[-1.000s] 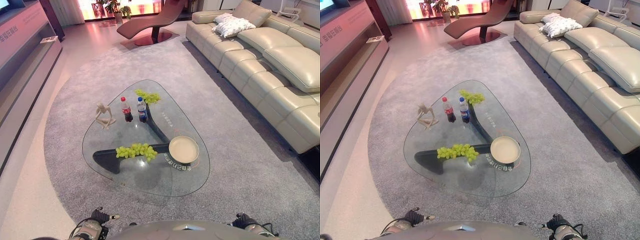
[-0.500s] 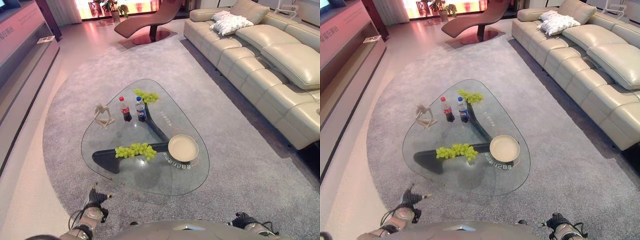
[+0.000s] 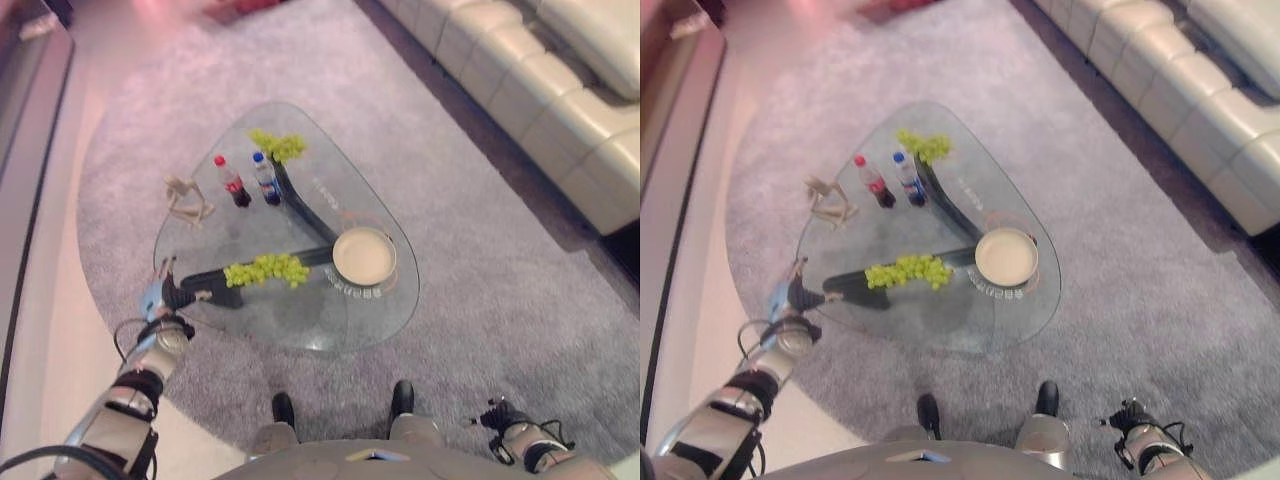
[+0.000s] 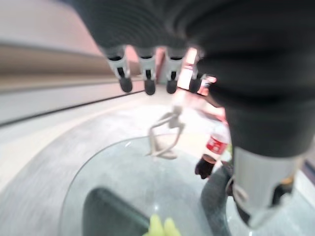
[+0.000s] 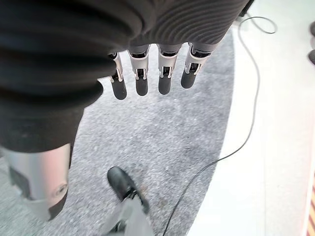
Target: Pick up fruits into the plate
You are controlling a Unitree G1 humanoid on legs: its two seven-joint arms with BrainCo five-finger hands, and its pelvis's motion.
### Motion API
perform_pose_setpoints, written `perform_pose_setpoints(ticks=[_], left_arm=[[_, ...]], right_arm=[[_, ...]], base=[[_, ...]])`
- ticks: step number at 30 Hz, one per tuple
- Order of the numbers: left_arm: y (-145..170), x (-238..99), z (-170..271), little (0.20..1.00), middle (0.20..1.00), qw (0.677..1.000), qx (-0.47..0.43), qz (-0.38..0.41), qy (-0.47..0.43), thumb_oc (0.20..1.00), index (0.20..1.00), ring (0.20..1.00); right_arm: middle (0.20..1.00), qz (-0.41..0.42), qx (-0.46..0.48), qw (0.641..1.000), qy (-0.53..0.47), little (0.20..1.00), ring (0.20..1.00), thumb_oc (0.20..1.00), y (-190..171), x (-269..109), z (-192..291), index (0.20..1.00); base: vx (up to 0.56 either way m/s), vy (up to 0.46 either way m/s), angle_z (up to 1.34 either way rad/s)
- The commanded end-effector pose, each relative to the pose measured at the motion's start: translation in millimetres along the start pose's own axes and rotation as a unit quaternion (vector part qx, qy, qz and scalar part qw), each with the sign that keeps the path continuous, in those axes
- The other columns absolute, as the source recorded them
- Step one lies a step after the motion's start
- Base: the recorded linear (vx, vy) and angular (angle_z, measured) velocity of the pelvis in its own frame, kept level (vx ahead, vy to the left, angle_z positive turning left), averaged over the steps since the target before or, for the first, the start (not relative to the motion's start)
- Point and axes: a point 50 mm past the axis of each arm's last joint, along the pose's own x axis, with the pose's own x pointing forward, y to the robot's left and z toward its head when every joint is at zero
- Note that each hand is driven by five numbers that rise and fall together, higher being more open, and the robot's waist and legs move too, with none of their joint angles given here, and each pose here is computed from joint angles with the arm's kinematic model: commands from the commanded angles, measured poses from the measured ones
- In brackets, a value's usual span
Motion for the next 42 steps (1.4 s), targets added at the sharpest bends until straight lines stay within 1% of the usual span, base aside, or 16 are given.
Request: perform_pose_setpoints(ticks=[1,3,4,7,9,10,12,13,20,29,37,42], left_arm=[[68,41,24,1.000,1.000,0.990,0.089,0.099,-0.053,1.000,1.000,1.000],[91,54,31,1.000,1.000,0.985,0.104,0.127,-0.054,1.000,1.000,1.000],[95,55,32,1.000,1.000,0.984,0.107,0.133,-0.055,1.000,1.000,1.000],[126,68,45,1.000,1.000,0.973,0.140,0.171,-0.066,1.000,1.000,1.000],[131,70,48,1.000,1.000,0.971,0.149,0.177,-0.067,1.000,1.000,1.000],[144,75,54,1.000,1.000,0.965,0.165,0.192,-0.069,1.000,1.000,1.000],[151,77,58,1.000,1.000,0.962,0.167,0.205,-0.065,1.000,1.000,1.000],[164,81,67,1.000,1.000,0.959,0.164,0.224,-0.060,1.000,1.000,1.000],[189,88,91,1.000,1.000,0.954,0.137,0.260,-0.055,1.000,1.000,1.000],[201,90,113,1.000,1.000,0.951,0.118,0.278,-0.064,1.000,1.000,1.000],[201,93,117,1.000,1.000,0.963,0.101,0.245,-0.041,1.000,1.000,1.000],[203,95,114,1.000,1.000,0.966,0.121,0.228,-0.020,1.000,1.000,1.000]], right_arm=[[1.000,-0.036,-0.004,0.999,-0.036,1.000,1.000,1.000,-22,4,26,1.000],[1.000,-0.049,-0.006,0.997,-0.058,1.000,1.000,1.000,-32,4,35,1.000],[1.000,-0.052,-0.006,0.997,-0.062,1.000,1.000,1.000,-34,4,36,1.000],[1.000,-0.071,0.011,0.993,-0.095,1.000,1.000,1.000,-44,3,52,1.000],[1.000,-0.075,0.014,0.992,-0.101,1.000,1.000,1.000,-46,2,56,1.000],[1.000,-0.084,0.019,0.990,-0.114,1.000,1.000,1.000,-52,2,63,1.000],[1.000,-0.090,0.021,0.988,-0.123,1.000,1.000,1.000,-56,1,69,1.000],[1.000,-0.100,0.024,0.985,-0.136,1.000,1.000,1.000,-63,0,79,1.000],[1.000,-0.116,0.024,0.979,-0.163,1.000,1.000,1.000,-76,-4,101,1.000],[1.000,-0.124,0.031,0.973,-0.194,1.000,1.000,1.000,-77,-10,119,1.000],[1.000,-0.142,0.040,0.967,-0.206,1.000,1.000,1.000,-85,-13,124,1.000],[1.000,-0.153,0.041,0.965,-0.209,1.000,1.000,1.000,-92,-15,124,1.000]], base=[[-0.17,0.026,-0.01],[-0.14,0.008,-0.01],[-0.07,-0.014,-0.01],[-0.12,-0.034,-0.01],[-0.08,-0.025,-0.01],[-0.07,-0.018,-0.01],[-0.10,-0.013,-0.01],[-0.10,0.000,0.04],[-0.03,0.005,-0.01],[0.00,0.001,-0.01],[0.04,0.022,-0.02],[0.02,0.026,-0.01]])
